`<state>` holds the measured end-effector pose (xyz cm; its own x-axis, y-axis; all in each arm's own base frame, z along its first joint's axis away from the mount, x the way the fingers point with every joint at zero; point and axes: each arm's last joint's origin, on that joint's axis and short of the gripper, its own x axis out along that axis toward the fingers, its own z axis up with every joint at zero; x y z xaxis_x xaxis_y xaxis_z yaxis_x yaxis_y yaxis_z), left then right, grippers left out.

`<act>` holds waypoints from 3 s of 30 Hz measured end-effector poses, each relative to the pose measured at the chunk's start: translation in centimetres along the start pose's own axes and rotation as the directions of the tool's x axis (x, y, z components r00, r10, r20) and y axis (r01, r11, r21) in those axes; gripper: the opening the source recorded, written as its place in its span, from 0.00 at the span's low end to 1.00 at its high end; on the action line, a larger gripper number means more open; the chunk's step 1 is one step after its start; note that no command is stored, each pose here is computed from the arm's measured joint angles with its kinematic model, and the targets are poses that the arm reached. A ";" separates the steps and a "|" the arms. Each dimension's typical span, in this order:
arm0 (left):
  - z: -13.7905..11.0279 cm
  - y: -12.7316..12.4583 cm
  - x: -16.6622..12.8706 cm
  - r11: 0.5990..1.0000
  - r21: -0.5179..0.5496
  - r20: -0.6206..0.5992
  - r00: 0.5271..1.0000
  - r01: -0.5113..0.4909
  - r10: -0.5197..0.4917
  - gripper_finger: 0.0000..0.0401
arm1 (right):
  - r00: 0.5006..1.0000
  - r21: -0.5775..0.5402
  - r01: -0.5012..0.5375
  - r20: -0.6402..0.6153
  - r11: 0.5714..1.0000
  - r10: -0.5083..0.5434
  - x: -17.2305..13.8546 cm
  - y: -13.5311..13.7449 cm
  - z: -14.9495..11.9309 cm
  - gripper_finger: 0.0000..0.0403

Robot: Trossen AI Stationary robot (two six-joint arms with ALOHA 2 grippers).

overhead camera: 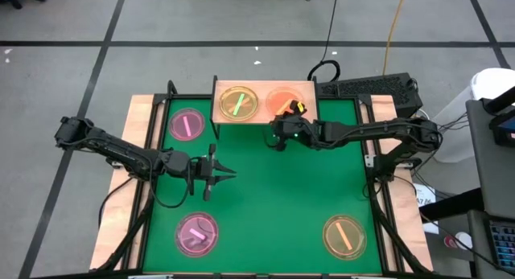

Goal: Place and stack plates onto a shelf
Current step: Stack the top pink plate on top of the orange plate on the shelf

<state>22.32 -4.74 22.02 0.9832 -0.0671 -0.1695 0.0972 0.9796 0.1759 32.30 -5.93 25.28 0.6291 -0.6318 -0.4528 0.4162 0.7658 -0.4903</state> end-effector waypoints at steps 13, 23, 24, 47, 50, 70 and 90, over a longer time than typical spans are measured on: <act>-2.0 0.7 -1.7 0.955 -0.037 -0.460 0.853 -0.295 0.246 0.14 | 0.920 0.074 -0.246 0.331 0.966 0.209 -11.8 2.5 3.6 0.31; -3.6 3.8 -3.3 0.830 -0.040 -0.700 0.608 -0.556 0.374 0.14 | 0.793 -0.008 -0.451 0.456 0.892 0.405 -16.4 8.7 2.4 0.31; -3.8 4.2 -3.4 0.815 -0.035 -0.718 0.582 -0.578 0.382 0.14 | 0.777 -0.022 -0.457 0.477 0.889 0.411 -16.6 9.2 1.9 0.31; -10.0 11.5 -4.6 0.766 0.023 -0.955 0.212 -0.642 0.206 0.15 | 0.518 0.132 -0.513 0.836 0.848 0.182 -18.3 3.8 -10.8 0.31; -10.4 11.8 -4.7 0.764 0.015 -0.961 0.201 -0.645 0.188 0.15 | 0.506 0.128 -0.498 0.846 0.858 0.167 -18.6 3.3 -10.8 0.31; -10.0 12.0 -4.9 0.785 0.087 -0.950 0.185 -0.613 0.250 0.30 | 0.567 0.121 -0.354 0.817 0.927 0.110 -18.5 2.9 -10.9 0.31; -12.4 13.6 -4.2 0.747 0.102 -0.964 0.119 -0.657 0.237 0.25 | 0.567 0.107 -0.329 0.817 0.938 0.106 -18.5 2.8 -10.9 0.31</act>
<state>17.57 11.24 13.16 -0.0087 0.4067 -0.9135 -0.5576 0.7564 0.3421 14.65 6.61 24.17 0.9370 -0.1787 0.3000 0.2532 0.9394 -0.2313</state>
